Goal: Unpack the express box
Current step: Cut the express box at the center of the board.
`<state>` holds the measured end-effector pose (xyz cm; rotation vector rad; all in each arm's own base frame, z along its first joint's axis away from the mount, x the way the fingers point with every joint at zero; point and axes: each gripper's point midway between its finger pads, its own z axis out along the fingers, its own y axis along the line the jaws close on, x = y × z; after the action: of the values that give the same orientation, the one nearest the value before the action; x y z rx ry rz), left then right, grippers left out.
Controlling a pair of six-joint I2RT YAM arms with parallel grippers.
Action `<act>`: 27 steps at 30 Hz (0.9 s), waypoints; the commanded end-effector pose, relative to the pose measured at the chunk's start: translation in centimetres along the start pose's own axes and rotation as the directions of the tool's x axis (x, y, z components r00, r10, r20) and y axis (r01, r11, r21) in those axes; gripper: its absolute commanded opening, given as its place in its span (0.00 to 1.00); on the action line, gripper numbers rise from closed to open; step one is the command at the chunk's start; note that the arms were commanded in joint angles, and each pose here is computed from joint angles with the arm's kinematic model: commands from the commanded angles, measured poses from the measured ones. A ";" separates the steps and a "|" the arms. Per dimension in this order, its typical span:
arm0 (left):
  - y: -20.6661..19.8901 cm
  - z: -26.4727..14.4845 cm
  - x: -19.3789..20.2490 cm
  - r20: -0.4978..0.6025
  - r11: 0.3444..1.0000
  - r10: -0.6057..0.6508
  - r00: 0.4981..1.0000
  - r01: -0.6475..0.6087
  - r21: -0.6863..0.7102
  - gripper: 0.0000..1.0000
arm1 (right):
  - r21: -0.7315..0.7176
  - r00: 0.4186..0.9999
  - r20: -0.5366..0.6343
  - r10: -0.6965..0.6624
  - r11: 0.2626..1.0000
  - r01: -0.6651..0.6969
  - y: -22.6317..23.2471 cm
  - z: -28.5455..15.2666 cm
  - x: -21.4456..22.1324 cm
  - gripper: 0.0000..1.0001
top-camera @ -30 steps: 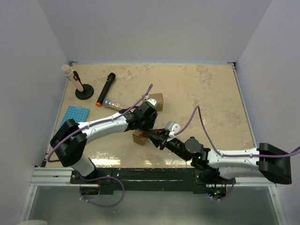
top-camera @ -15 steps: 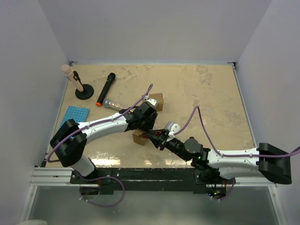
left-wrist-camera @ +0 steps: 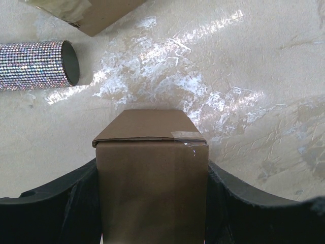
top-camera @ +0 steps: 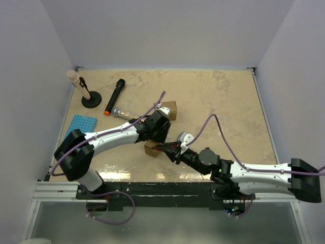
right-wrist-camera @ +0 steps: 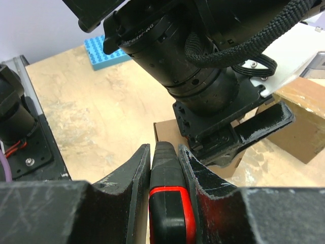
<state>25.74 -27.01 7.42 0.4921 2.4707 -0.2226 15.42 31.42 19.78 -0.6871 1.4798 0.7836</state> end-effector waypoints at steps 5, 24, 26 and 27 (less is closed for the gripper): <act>-0.6 0.9 3.0 -0.099 0.999 0.014 0.995 -0.009 0.044 0.27 | 0.091 0.999 -0.030 -0.035 0.995 0.038 -1.6 -0.2 -1.9 0.00; -0.2 1.0 2.8 -0.103 0.999 0.027 0.994 -0.025 0.020 0.27 | 0.124 0.997 -0.067 -0.031 0.992 0.039 -2.3 -0.8 -1.6 0.00; -0.2 1.0 2.9 -0.106 0.999 0.029 0.994 -0.027 0.020 0.27 | 0.122 0.997 -0.065 -0.029 0.992 0.037 -2.2 -0.7 -1.7 0.00; -0.2 1.0 2.9 -0.106 0.999 0.029 0.994 -0.027 0.020 0.27 | 0.126 0.997 -0.068 -0.028 0.991 0.037 -2.2 -0.7 -1.6 0.00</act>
<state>25.92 -27.26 7.43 0.4926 2.4613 -0.2307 15.47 30.57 20.05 -0.7075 1.5578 0.7250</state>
